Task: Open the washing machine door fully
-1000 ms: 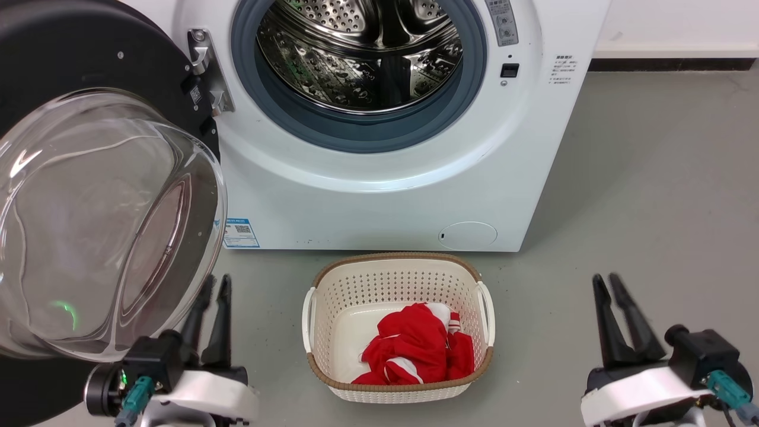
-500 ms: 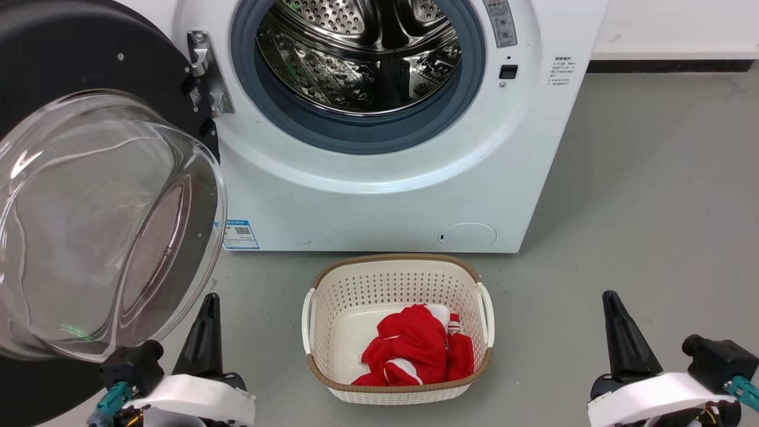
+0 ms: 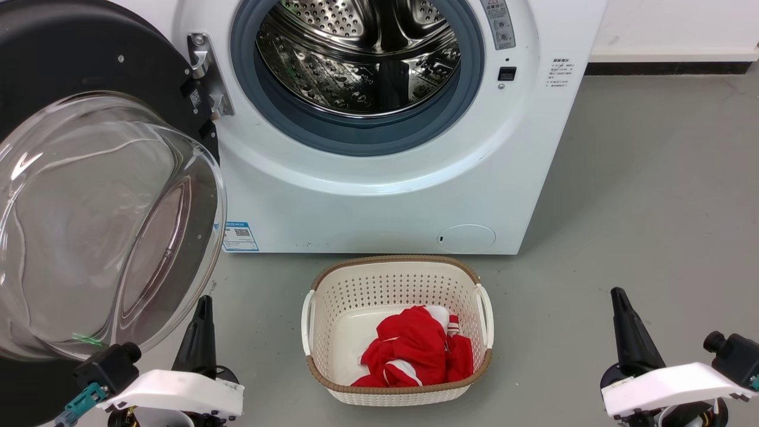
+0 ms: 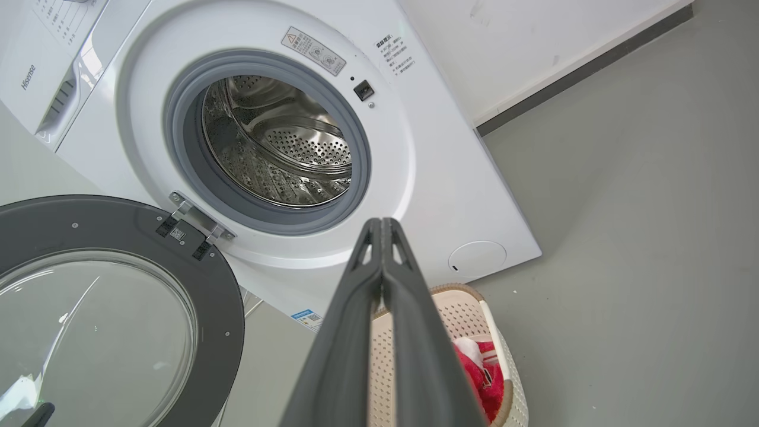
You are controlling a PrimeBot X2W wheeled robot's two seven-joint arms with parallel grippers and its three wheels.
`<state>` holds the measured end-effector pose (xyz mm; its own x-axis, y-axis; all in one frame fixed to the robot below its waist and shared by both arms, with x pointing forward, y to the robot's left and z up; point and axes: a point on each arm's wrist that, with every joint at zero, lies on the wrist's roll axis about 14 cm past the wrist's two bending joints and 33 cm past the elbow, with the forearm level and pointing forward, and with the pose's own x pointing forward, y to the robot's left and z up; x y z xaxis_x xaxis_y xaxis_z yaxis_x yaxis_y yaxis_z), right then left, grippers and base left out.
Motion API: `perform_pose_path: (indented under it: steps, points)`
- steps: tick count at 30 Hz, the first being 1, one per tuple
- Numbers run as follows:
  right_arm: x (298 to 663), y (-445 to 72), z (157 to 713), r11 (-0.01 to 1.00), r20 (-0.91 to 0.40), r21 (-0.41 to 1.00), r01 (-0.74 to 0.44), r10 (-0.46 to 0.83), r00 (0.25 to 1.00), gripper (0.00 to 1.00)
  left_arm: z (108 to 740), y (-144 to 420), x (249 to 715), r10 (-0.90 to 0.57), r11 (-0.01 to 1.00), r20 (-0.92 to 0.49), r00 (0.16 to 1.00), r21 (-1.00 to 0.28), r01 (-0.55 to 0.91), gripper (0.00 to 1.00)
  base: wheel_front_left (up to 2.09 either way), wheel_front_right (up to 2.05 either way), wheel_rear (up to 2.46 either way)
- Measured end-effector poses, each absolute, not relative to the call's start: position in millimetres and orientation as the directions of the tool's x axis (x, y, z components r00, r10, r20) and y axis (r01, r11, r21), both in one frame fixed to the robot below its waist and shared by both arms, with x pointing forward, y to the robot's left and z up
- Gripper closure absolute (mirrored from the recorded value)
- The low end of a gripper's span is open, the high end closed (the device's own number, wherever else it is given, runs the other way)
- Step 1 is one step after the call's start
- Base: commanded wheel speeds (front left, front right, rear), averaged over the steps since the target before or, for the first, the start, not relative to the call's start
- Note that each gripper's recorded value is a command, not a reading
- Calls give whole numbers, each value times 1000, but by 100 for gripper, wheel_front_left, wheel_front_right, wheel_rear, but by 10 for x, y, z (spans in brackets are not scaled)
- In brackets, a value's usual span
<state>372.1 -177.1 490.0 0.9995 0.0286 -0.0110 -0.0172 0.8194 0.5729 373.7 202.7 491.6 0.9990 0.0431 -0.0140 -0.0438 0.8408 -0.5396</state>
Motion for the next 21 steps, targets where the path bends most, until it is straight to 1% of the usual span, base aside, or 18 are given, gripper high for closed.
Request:
perform_pose_path:
  steps: [8, 21]
  points:
    - [3758, -1816, 4918, 740, -16, 673, 1, 14, 1000, 100, 4923, 2042, 3763, 51, 761, -23, 998, -647, -54, 100, 0, 0, 0]
    - [3789, -1864, 4923, 618, -28, 786, 21, 2, 1000, 100, 4901, 2047, 3775, 50, 637, -45, 998, -768, -67, 100, 0, 0, 0]
